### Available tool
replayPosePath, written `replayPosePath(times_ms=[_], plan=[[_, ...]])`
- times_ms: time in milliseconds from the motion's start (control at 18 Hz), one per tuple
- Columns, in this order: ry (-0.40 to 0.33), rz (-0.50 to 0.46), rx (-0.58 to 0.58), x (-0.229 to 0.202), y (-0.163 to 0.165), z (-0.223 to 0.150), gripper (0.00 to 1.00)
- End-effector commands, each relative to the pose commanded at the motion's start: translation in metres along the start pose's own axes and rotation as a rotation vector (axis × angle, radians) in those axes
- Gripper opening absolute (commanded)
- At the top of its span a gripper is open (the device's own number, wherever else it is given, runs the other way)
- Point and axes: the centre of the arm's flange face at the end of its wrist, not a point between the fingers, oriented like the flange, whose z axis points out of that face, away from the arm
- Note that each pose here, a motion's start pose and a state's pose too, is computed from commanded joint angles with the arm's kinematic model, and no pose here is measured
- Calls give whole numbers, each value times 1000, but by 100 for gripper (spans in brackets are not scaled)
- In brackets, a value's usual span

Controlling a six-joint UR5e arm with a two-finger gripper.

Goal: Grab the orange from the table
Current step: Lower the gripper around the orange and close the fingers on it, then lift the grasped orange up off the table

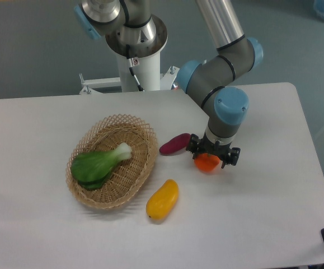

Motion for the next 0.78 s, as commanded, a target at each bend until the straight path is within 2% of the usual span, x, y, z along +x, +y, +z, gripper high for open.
replayPosePath(times_ms=[167,278,778], plan=[[0,3,0,0,0,0,82],[-1,0,1,0,0,-1,76],[-8,4,5,0,-1,-6,72]])
